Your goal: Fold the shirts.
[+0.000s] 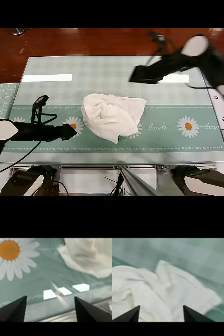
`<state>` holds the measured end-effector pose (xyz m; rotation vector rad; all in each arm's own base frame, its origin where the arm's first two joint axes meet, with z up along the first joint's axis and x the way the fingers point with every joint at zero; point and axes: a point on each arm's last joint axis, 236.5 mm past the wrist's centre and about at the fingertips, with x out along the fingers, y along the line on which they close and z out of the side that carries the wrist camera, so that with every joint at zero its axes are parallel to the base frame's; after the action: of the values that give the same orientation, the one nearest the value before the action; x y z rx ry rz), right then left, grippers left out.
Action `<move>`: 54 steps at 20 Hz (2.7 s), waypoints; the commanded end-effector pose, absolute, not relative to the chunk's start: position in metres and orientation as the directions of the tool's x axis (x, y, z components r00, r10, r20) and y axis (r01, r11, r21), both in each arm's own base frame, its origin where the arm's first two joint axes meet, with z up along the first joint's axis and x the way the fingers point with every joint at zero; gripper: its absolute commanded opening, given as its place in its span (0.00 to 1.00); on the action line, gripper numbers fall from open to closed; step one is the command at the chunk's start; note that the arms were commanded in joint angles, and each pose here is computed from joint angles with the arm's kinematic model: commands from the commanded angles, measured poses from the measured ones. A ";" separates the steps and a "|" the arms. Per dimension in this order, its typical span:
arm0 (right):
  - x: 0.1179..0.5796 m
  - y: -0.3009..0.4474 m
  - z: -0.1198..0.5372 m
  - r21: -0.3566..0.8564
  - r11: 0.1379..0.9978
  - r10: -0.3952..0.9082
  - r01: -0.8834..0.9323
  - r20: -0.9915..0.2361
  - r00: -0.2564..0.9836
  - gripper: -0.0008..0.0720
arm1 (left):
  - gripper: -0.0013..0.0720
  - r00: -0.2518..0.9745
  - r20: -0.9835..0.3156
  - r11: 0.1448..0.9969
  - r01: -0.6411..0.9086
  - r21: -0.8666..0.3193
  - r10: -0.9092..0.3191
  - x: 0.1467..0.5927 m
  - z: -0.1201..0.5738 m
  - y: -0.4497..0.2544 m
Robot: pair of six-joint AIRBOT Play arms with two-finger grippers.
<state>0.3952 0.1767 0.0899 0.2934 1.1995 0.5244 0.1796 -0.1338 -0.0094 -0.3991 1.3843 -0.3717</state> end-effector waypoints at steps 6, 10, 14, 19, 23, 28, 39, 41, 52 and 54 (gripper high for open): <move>0.279 0.062 -0.025 0.512 0.838 0.441 0.185 -0.838 0.321 0.86 | 0.97 0.267 -0.580 0.617 0.078 -0.783 -0.770 0.213 0.006 -0.206; 0.241 0.087 -0.060 0.582 0.780 0.531 0.230 -0.810 0.248 0.86 | 0.97 0.267 -0.587 0.632 0.131 -0.764 -0.765 0.239 -0.017 -0.235; 0.215 0.111 -0.074 0.590 0.783 0.568 0.196 -0.807 0.161 0.86 | 0.50 0.169 -0.628 0.647 0.101 -0.755 -0.759 0.254 -0.042 -0.255; 0.232 0.140 -0.075 0.577 0.799 0.541 0.168 -0.813 0.215 0.86 | 0.05 0.144 -0.571 0.589 0.204 -0.782 -0.808 0.281 -0.003 -0.251; 0.267 0.163 -0.073 0.596 0.788 0.555 0.154 -0.797 0.240 0.86 | 0.05 0.152 -0.557 0.578 0.193 -0.793 -0.816 0.289 0.005 -0.240; 0.306 0.193 -0.094 0.592 0.789 0.569 0.165 -0.805 0.169 0.86 | 0.05 0.136 -0.555 0.571 0.194 -0.798 -0.821 0.285 0.006 -0.240; 0.387 0.211 -0.022 0.627 0.777 0.628 -0.058 -0.763 0.153 0.05 | 0.05 0.191 -0.517 0.550 0.231 -0.803 -0.835 0.311 0.039 -0.226; 0.425 0.192 0.047 0.582 0.801 0.596 -0.140 -0.752 0.280 0.05 | 0.05 0.272 -0.471 0.539 0.300 -0.787 -0.839 0.342 0.088 -0.213; 0.298 0.089 0.478 0.059 0.939 0.344 -0.340 -0.205 0.916 0.04 | 0.05 0.791 -0.385 0.879 0.415 -0.233 -0.475 0.335 0.400 -0.099; 0.247 0.073 0.488 0.020 0.953 0.301 -0.302 -0.160 0.940 0.05 | 0.05 0.860 -0.346 0.926 0.347 -0.145 -0.376 0.294 0.426 -0.081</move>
<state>0.3226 0.1037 0.4538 0.0622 0.2838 0.4021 0.3369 -0.1248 0.3905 -0.1667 0.4476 -0.6069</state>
